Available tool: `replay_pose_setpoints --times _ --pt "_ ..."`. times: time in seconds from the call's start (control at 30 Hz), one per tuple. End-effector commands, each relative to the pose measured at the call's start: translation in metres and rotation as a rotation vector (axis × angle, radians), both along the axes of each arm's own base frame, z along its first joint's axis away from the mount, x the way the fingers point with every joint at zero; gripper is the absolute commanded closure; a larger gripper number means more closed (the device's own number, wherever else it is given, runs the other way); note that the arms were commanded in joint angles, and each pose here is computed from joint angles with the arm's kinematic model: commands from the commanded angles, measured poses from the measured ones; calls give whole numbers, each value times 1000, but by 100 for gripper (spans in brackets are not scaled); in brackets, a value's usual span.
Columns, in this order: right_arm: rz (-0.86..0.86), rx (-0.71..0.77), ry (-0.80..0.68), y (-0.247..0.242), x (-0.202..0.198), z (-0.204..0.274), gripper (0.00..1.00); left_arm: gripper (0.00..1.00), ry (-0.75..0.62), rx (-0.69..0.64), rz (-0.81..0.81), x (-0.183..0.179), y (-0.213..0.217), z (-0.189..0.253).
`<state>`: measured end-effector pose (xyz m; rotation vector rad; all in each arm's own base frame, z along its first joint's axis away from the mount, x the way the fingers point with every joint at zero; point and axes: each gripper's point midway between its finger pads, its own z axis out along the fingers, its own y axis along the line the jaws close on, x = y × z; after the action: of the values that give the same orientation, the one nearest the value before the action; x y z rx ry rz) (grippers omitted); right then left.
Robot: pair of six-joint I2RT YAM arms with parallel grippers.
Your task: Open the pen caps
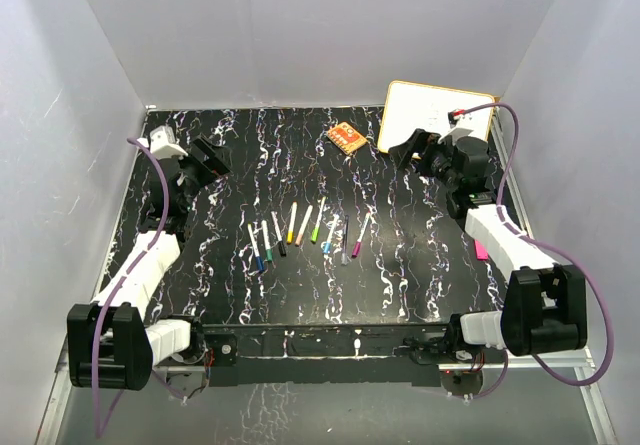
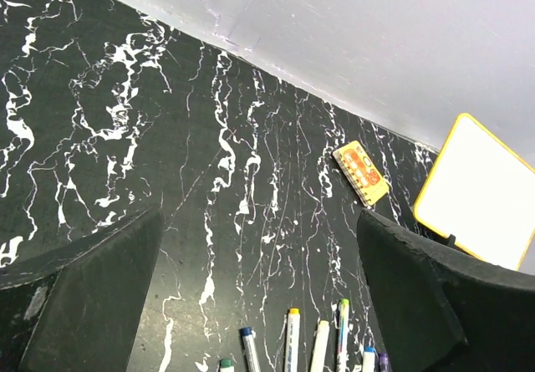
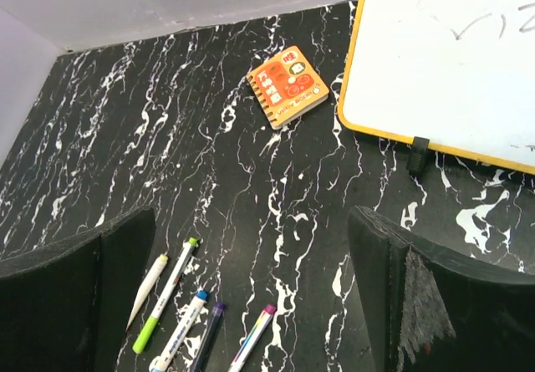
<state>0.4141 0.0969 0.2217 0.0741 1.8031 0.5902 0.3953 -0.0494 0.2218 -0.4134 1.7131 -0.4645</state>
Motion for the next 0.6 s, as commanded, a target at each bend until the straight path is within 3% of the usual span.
replay_pose_setpoints --times 0.0,0.23,0.4,0.57 --pt "-18 -52 -71 -6 -5 31 2 1 -94 -22 -26 -11 -4 22" --pt "-31 -85 -60 -10 -11 32 2 1 -2 -63 100 -17 14 18" --pt "-11 -123 -40 -1 -14 27 2 2 54 -17 39 -22 7 10" --pt "-9 -239 45 27 -18 10 2 2 304 -27 -13 -30 -8 -37"
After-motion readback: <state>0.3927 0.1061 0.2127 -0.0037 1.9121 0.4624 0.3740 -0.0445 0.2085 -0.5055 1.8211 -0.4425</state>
